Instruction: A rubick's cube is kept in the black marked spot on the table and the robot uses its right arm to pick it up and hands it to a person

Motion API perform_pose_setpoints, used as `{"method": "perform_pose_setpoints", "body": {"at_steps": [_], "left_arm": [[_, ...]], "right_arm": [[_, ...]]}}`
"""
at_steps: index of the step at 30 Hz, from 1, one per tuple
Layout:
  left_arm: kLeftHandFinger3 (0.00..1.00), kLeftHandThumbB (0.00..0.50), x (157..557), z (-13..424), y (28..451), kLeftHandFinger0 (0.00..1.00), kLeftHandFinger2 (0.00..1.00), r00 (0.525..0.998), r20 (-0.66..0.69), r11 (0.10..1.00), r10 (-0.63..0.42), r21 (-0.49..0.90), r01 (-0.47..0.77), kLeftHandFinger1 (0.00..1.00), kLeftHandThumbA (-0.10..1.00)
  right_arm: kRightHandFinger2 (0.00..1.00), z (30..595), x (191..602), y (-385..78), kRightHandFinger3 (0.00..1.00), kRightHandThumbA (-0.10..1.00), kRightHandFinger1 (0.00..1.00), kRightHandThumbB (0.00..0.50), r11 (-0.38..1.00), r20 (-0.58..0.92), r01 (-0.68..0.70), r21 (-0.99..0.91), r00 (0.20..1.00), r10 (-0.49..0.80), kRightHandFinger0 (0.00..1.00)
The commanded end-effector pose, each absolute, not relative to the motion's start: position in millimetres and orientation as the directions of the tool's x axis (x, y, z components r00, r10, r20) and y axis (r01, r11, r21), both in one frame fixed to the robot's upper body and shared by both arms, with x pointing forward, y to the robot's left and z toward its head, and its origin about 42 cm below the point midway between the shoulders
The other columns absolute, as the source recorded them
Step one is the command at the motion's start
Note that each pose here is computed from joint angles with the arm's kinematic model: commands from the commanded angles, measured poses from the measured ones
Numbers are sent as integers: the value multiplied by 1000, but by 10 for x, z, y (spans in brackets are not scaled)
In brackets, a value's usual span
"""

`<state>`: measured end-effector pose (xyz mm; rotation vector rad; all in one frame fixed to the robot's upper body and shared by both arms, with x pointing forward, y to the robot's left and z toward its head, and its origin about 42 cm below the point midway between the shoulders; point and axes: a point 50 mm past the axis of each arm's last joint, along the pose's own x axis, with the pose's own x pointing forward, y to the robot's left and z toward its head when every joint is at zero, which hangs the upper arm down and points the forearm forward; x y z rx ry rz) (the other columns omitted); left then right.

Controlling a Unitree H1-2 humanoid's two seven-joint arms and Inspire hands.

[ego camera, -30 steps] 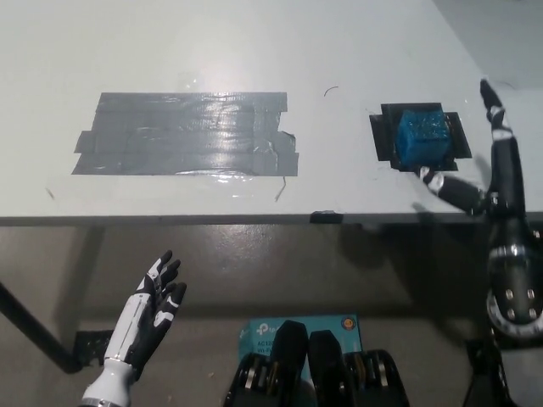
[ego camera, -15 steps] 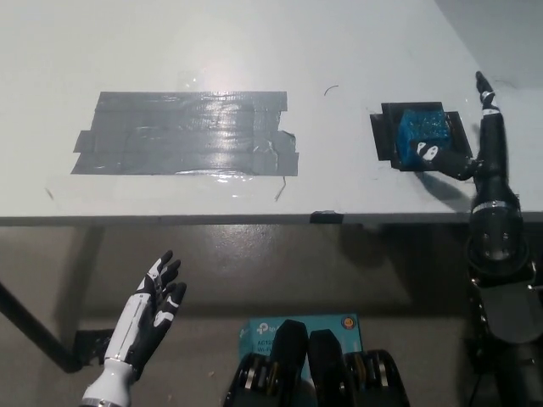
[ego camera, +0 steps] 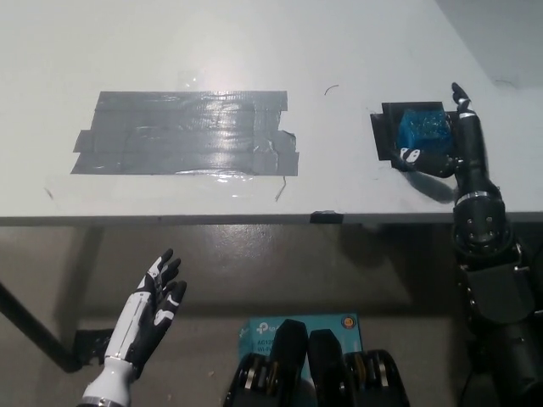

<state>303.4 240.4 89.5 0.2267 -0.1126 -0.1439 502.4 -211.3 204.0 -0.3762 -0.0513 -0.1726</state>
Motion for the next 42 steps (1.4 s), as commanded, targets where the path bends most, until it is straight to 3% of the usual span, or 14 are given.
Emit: {"method": "perform_pose_setpoints", "body": {"at_steps": [1, 4, 18, 29, 35, 39, 42], "left_arm": [[1000, 213, 3095, 1042, 2393, 1000, 1000, 970, 162, 960, -183, 241, 141, 1000, 812], [1000, 212, 3095, 1048, 2383, 1000, 1000, 970, 161, 959, -184, 246, 142, 1000, 812], [1000, 206, 3110, 1073, 2392, 1000, 1000, 968, 170, 960, -182, 244, 138, 1000, 798], [1000, 210, 3138, 1073, 2385, 1000, 1000, 966, 177, 959, -186, 246, 140, 1000, 798], [1000, 208, 3151, 1086, 2387, 1000, 1000, 966, 178, 959, -187, 247, 141, 1000, 797], [1000, 206, 3155, 1097, 2384, 1000, 1000, 965, 182, 958, -190, 252, 141, 1000, 802], [1000, 206, 3156, 1096, 2386, 1000, 1000, 964, 185, 957, -190, 255, 139, 1000, 806]], "right_arm": [[1000, 2352, 5193, -2041, 1000, 1000, 1000, 464, 925, 117, 160, -345, 985, -127, 1000], [1000, 2324, 5225, -2059, 1000, 1000, 1000, 482, 945, 84, 144, -293, 989, -124, 1000], [1000, 2049, 5346, -2140, 1000, 1000, 1000, 412, 951, -29, 126, -283, 990, -140, 1000], [1000, 2160, 5449, -2152, 1000, 1000, 1000, 404, 950, -16, 139, -281, 989, -149, 1000], [1000, 2216, 5489, -2086, 1000, 1000, 1000, 466, 946, -6, 137, -295, 989, -145, 1000], [1000, 2168, 5488, -2047, 1000, 950, 1000, 436, 960, -23, 124, -252, 991, -135, 1000], [1000, 2128, 5480, -2031, 1000, 990, 1000, 425, 955, -50, 104, -277, 991, -123, 1000]]}}
